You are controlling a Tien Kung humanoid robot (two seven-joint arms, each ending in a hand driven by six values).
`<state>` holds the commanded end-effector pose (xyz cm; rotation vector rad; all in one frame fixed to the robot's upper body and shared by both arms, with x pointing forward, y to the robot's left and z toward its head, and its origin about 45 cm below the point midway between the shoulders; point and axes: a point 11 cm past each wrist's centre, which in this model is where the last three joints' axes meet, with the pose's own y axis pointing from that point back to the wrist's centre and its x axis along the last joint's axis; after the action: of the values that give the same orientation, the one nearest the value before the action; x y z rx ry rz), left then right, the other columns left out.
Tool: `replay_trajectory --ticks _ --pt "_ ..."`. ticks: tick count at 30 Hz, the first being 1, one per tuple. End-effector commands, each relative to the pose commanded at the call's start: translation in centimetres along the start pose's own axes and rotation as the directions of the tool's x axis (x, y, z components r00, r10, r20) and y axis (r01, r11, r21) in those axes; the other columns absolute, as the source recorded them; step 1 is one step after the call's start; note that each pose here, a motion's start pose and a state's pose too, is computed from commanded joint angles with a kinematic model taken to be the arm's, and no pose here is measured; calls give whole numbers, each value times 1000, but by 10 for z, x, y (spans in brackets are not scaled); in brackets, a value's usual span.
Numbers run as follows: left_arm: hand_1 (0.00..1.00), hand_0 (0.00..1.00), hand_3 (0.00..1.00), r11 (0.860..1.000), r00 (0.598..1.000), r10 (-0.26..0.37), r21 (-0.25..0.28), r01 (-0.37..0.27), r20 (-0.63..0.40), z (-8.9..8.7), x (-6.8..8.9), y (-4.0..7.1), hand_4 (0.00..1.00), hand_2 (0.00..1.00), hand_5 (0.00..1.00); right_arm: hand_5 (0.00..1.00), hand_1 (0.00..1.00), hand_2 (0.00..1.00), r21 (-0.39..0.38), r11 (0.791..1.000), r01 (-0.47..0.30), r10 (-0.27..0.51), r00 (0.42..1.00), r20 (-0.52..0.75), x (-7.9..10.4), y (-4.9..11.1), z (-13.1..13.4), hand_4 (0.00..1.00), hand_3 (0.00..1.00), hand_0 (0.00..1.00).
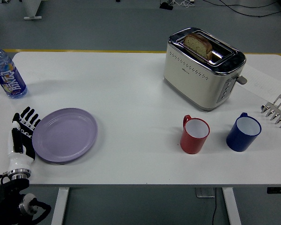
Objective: Push plate across desktop
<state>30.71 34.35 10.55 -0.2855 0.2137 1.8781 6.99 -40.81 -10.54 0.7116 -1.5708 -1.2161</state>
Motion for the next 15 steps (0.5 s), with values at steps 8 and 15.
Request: replay_trajectory --ticks 8,15 --pt "827 795 756 1000 1000 -10 -9 10 1 1 -5 -3 511 832 998 547 601 668 4 1000 0 0 1000 -2 0 0 -1 487 767 640" --pt "827 794 753 998 998 -60 14 60 0 -7 -23 -2 506 830 998 547 602 667 7 1000 1 -1 1000 -4 1 0 -2 488 767 640"
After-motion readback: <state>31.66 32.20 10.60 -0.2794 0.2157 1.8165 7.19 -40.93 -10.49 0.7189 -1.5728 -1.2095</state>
